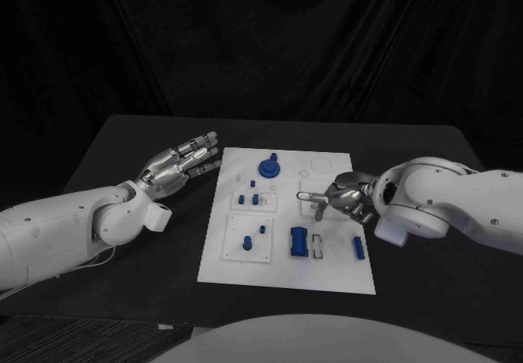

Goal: Assemble the parts on the task board

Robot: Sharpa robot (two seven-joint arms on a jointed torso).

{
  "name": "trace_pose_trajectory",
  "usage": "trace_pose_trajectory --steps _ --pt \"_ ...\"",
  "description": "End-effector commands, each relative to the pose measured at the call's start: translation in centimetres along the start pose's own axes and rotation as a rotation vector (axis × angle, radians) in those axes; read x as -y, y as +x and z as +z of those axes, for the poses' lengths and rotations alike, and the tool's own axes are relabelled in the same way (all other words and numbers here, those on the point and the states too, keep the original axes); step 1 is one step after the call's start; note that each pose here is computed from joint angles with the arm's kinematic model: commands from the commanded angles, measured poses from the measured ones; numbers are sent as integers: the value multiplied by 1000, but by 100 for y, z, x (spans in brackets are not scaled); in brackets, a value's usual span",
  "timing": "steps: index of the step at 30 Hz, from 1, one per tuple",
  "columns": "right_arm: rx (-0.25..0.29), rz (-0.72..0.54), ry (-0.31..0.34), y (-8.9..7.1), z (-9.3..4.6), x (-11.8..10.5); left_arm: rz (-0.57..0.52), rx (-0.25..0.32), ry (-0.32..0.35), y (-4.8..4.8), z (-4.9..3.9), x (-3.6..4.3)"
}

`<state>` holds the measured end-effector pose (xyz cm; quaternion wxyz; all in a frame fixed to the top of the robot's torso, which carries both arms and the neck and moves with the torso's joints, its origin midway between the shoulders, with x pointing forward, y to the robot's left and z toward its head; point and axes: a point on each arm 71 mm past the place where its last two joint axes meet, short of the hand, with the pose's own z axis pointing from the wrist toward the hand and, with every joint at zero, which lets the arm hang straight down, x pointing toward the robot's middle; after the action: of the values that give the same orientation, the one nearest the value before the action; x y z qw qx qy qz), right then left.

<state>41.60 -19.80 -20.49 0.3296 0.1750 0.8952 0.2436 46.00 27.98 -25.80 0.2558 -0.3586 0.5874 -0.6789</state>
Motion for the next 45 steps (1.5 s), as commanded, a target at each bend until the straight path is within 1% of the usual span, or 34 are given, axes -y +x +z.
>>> trace_pose_trajectory --steps 1,4,6,10,12,14,15,19,23,31,35,40,45 --pt "16 177 -71 -110 -63 -42 -13 -8 12 16 7 2" --pt "27 228 -67 -210 -97 -8 -12 -7 12 14 6 2" --pt "27 237 -55 -246 -99 17 -12 -5 12 12 5 2" --pt "21 201 -12 -299 -85 95 -11 -4 13 8 1 3" --pt "27 147 15 -307 -80 147 -10 -3 13 6 0 3" --pt "45 54 53 -312 -82 217 -10 -3 12 3 -1 2" --pt "56 -13 78 -320 -85 258 -10 -3 12 1 -2 1" --pt "77 -116 120 -343 -96 339 -11 -2 10 -1 -2 -6" --pt "92 -173 143 -352 -106 389 -12 -3 9 3 -1 -14" --pt "107 -252 170 -336 -111 467 -13 -3 10 8 1 -26" --pt "96 -287 187 -317 -112 511 -12 -1 11 5 -3 -28" --pt "60 -327 209 -255 -108 569 -12 0 11 4 -6 -30" --pt "42 -355 221 -210 -103 604 -12 0 12 3 -8 -31"
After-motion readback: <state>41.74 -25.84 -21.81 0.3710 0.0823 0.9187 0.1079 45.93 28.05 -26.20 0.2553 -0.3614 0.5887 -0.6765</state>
